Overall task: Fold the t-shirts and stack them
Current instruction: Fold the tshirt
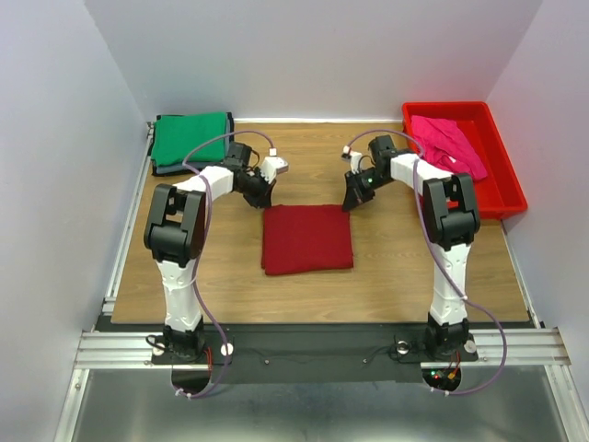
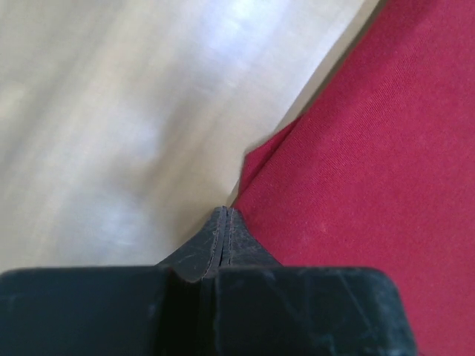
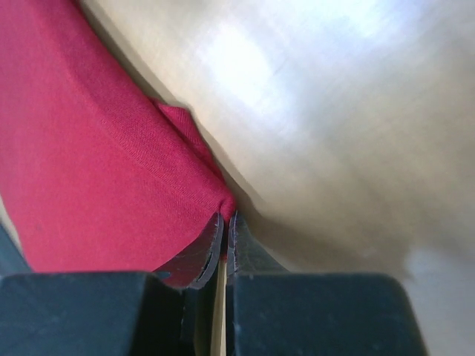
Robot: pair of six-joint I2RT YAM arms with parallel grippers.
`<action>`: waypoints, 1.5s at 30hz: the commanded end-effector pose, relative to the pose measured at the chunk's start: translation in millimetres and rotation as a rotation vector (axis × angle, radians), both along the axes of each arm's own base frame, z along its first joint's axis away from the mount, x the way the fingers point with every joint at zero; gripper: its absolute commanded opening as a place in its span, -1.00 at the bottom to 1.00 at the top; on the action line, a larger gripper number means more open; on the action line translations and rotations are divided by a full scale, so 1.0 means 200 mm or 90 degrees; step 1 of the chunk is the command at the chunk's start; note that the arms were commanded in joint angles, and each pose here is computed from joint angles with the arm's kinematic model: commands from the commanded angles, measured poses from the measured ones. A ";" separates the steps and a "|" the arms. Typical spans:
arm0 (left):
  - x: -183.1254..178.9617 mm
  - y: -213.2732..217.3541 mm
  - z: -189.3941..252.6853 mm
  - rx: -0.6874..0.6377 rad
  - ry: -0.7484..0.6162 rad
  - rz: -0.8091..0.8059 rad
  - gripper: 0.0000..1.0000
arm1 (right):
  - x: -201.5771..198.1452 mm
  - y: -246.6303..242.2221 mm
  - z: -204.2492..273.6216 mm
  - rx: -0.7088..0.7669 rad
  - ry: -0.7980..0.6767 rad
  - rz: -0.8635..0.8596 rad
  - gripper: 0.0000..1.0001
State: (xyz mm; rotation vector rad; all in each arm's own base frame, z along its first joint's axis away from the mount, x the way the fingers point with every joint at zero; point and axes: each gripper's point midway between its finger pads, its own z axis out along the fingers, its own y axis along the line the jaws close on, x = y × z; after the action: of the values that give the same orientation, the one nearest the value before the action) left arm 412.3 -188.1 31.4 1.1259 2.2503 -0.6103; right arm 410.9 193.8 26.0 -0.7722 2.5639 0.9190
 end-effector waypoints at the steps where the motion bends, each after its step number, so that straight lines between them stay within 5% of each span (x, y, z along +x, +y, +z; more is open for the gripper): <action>1: 0.15 0.05 0.06 0.005 -0.034 0.030 -1.00 | 0.27 -0.08 -0.01 -0.043 -0.084 -0.045 -0.99; 4: 0.22 0.05 0.11 -0.003 -0.048 0.046 -0.99 | 0.34 -0.06 0.02 -0.033 -0.090 -0.058 -0.87; 7: 0.27 0.07 0.28 -0.040 -0.073 0.061 -0.23 | 0.37 -0.06 0.15 -0.028 -0.113 -0.082 -0.06; 8: 0.28 0.09 0.41 -0.073 -0.094 0.075 0.08 | 0.39 -0.06 0.22 -0.023 -0.126 -0.094 0.02; 11: 0.28 0.09 0.64 -0.137 -0.120 0.089 0.13 | 0.42 -0.05 0.53 0.024 -0.169 -0.135 0.25; 13: 0.22 0.05 0.80 -0.204 -0.113 0.094 0.19 | 0.41 -0.01 0.67 0.070 -0.174 -0.144 0.91; 14: 0.22 0.02 0.86 -0.236 -0.125 0.097 0.30 | 0.41 0.02 0.74 0.097 -0.178 -0.139 0.99; 15: 0.13 -0.03 0.89 -0.296 -0.068 0.106 0.83 | 0.37 0.08 0.81 0.154 -0.149 -0.130 1.00; 16: 0.13 -0.07 0.95 -0.342 -0.081 0.093 0.93 | 0.37 0.11 0.82 0.181 -0.129 -0.129 1.00; 19: -0.03 -0.17 0.88 -0.473 0.097 0.158 0.94 | 0.25 0.24 0.84 0.287 -0.001 -0.124 1.00; 26: -0.21 -0.37 0.73 -0.600 0.196 0.128 0.94 | 0.07 0.44 0.61 0.342 0.115 -0.109 1.00; 38: 0.06 -0.17 0.28 -0.567 0.254 0.311 0.95 | 0.10 0.31 0.07 0.278 0.176 -0.164 1.00; 41: 0.09 -0.13 0.29 -0.540 0.233 0.309 0.95 | 0.14 0.29 0.12 0.284 0.164 -0.171 1.00; 45: -0.02 -0.17 0.54 -0.560 0.198 0.206 0.95 | 0.13 0.32 0.53 0.338 0.110 -0.147 1.00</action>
State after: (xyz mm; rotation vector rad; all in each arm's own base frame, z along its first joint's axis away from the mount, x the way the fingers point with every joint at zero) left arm 419.0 -216.5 77.6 0.0012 2.0890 -1.5031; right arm 419.9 262.0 71.8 -0.1916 2.4438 1.6167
